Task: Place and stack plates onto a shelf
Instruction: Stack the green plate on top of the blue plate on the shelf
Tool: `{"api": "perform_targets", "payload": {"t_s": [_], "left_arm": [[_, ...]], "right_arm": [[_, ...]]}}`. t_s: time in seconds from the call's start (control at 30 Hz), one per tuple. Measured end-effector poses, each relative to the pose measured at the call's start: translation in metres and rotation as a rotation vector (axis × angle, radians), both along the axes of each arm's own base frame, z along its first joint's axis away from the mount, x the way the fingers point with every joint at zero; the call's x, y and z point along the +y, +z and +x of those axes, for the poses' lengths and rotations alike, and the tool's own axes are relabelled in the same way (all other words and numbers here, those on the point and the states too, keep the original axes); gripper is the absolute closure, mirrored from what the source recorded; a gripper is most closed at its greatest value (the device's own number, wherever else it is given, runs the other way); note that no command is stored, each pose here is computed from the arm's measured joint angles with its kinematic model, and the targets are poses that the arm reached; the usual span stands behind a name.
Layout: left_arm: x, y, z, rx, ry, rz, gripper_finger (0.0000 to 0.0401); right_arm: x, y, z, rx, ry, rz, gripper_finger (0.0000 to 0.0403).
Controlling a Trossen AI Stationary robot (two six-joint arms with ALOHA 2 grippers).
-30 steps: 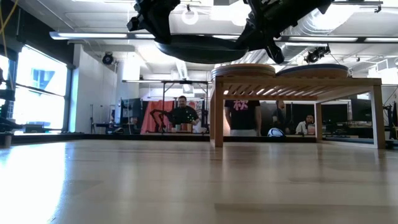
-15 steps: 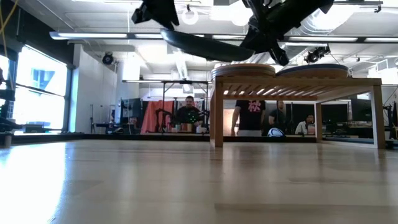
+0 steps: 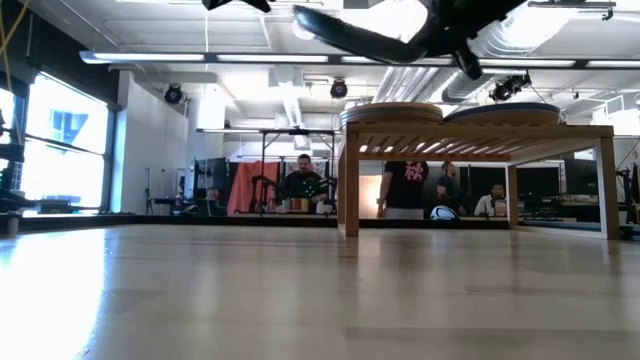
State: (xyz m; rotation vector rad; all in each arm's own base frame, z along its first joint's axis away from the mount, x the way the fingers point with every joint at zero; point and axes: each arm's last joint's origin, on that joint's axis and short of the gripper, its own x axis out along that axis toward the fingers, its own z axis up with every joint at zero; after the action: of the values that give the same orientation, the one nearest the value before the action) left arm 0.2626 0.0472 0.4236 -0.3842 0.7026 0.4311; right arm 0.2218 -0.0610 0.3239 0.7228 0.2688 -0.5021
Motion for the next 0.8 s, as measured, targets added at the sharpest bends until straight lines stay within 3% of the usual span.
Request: {"api": "perform_targets", "payload": {"t_s": [0.3, 0.43, 0.6, 0.8], "left_arm": [[0.000, -0.001, 0.001, 0.021, -0.039, 0.052, 0.0314], [0.000, -0.001, 0.001, 0.027, -0.045, 0.058, 0.0314], [0.000, -0.001, 0.001, 0.028, -0.046, 0.058, 0.0314], [0.000, -0.003, -0.001, 0.052, -0.053, 0.060, 0.0314]], "right_arm": [[-0.021, 0.039, -0.067, -0.138, -0.183, -0.164, 0.0402], [-0.026, 0.065, -0.096, -0.129, -0.274, -0.282, 0.0403], [-0.027, 0.109, -0.126, 0.023, -0.390, -0.388, 0.0403], [-0.028, 0.133, -0.147, 0.237, -0.463, -0.289, 0.0403]]}}
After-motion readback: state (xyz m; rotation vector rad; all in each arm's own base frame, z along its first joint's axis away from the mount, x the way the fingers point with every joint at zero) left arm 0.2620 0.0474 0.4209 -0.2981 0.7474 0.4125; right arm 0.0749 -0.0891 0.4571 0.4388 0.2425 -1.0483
